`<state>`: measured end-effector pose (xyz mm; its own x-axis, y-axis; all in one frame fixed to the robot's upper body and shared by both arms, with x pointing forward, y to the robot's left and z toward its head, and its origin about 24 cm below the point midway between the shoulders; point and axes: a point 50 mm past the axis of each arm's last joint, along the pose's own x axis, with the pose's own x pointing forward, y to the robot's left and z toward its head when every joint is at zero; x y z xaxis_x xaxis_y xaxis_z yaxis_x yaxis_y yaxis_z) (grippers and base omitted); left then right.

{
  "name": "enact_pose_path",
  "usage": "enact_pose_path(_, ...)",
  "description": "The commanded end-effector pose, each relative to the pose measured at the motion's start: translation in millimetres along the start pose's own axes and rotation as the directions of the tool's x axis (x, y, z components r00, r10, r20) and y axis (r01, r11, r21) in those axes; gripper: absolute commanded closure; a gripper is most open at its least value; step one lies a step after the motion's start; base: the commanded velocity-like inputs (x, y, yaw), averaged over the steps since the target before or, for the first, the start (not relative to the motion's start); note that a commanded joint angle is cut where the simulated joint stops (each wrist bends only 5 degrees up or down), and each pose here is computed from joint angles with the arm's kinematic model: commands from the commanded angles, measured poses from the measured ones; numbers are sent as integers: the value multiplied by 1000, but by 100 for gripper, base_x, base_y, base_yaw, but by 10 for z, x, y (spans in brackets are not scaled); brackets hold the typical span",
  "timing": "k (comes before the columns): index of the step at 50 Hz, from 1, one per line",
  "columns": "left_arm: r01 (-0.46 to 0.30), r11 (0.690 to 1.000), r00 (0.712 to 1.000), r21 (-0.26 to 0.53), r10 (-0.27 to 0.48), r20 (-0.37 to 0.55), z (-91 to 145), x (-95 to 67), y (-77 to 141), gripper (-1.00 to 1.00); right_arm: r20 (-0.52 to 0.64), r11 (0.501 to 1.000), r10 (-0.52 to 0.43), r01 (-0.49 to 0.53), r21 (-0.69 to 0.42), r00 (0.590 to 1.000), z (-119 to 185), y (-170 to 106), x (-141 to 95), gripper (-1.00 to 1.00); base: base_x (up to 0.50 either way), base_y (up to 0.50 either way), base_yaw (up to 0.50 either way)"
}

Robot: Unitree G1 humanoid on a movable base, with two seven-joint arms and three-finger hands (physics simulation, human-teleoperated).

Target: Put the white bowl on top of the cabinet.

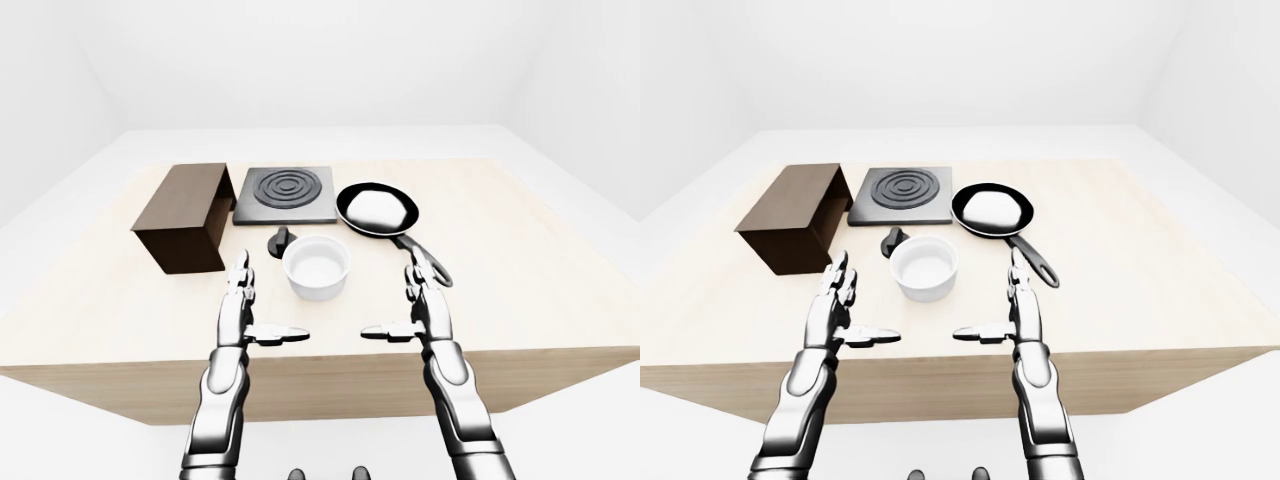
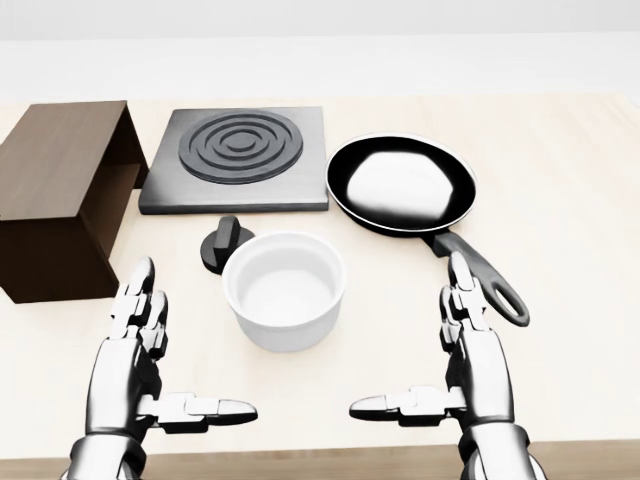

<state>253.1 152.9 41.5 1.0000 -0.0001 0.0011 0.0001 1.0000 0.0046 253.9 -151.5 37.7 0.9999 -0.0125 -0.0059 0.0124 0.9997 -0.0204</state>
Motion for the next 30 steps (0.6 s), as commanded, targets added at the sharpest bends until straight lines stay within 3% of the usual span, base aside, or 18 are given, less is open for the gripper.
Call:
enact_pose_path(1, -6, 1000, 1000, 10, 6, 5, 17, -15, 83, -100, -13, 999, -22, 21, -46, 1000, -89, -17, -5, -100, 0, 0, 0)
enact_pose_path(18, -6, 1000, 1000, 23, 6, 0, -14, 14, 54, -100, -37, 999, -9, 7, -52, 999, -105, 2, 11, -100, 0, 0, 0)
enact_pose_path(30, -5, 1000, 1000, 28, 5, -1, -17, 15, 53, -100, -32, 999, -3, 1, -50, 999, -75, 4, -15, -100, 23, 0, 0)
